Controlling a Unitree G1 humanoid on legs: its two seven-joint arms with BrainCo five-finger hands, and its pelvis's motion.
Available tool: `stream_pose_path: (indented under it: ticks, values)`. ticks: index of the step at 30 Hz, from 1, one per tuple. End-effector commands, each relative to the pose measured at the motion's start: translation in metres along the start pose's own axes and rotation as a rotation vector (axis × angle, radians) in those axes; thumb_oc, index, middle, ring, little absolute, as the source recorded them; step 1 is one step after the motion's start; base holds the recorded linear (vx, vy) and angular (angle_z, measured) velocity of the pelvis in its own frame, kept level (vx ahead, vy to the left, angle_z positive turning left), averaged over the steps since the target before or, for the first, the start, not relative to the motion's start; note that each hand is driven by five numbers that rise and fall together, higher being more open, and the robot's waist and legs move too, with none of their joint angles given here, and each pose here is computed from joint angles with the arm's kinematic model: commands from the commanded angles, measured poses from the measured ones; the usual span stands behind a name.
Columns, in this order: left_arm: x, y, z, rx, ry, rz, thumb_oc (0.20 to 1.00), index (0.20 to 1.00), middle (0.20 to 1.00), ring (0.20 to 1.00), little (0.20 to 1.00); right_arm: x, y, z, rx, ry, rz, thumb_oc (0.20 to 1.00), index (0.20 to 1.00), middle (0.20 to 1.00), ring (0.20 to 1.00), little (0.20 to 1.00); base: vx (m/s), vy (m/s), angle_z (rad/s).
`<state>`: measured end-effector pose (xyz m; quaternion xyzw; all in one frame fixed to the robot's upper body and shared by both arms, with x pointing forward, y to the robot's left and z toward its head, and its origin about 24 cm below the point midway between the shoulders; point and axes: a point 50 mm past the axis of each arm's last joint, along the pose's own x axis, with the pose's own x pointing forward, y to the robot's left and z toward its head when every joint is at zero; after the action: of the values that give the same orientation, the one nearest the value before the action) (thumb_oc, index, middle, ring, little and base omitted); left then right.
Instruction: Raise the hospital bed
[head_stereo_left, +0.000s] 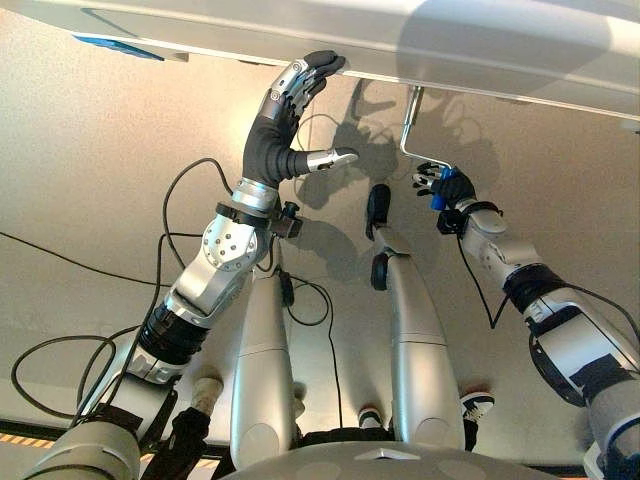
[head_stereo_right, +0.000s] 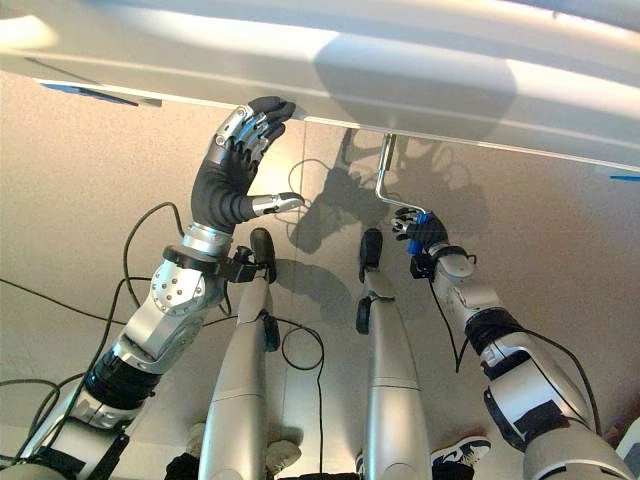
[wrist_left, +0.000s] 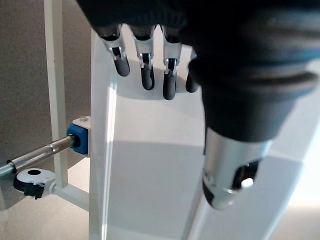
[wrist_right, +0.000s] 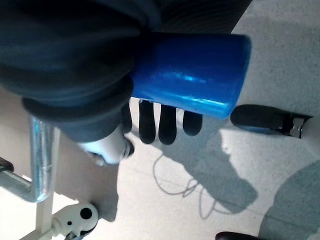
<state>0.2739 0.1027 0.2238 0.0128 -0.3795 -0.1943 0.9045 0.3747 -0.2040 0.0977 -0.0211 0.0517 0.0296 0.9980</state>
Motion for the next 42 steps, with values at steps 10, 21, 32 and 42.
stream_pose_path:
  ticks: [10, 21, 32, 42]
  values:
    - [0.006, -0.004, 0.018, 0.006, -0.102, -0.034, 1.000, 1.000, 1.000, 1.000, 1.000, 0.003, 0.066, 0.004, 0.075, -0.043, 0.220, 0.200, 0.200, 0.200, 0.200, 0.200, 0.00, 0.000, 0.00]
    - [0.005, -0.003, 0.019, -0.004, -0.106, -0.028, 1.000, 1.000, 1.000, 1.000, 1.000, -0.003, 0.070, 0.007, 0.239, -0.084, 0.244, 0.200, 0.200, 0.200, 0.200, 0.200, 0.00, 0.000, 0.00]
    - [-0.002, 0.010, 0.014, -0.006, -0.076, 0.027, 1.000, 1.000, 1.000, 1.000, 1.000, -0.035, 0.038, -0.016, 0.585, -0.166, 0.128, 0.200, 0.200, 0.200, 0.200, 0.200, 0.00, 0.000, 0.00]
    - [-0.017, 0.044, 0.024, 0.152, -0.082, 0.088, 1.000, 1.000, 1.000, 1.000, 1.000, -0.080, 0.002, -0.008, 0.664, -0.344, 0.149, 0.200, 0.200, 0.200, 0.200, 0.200, -0.01, -0.005, -0.04]
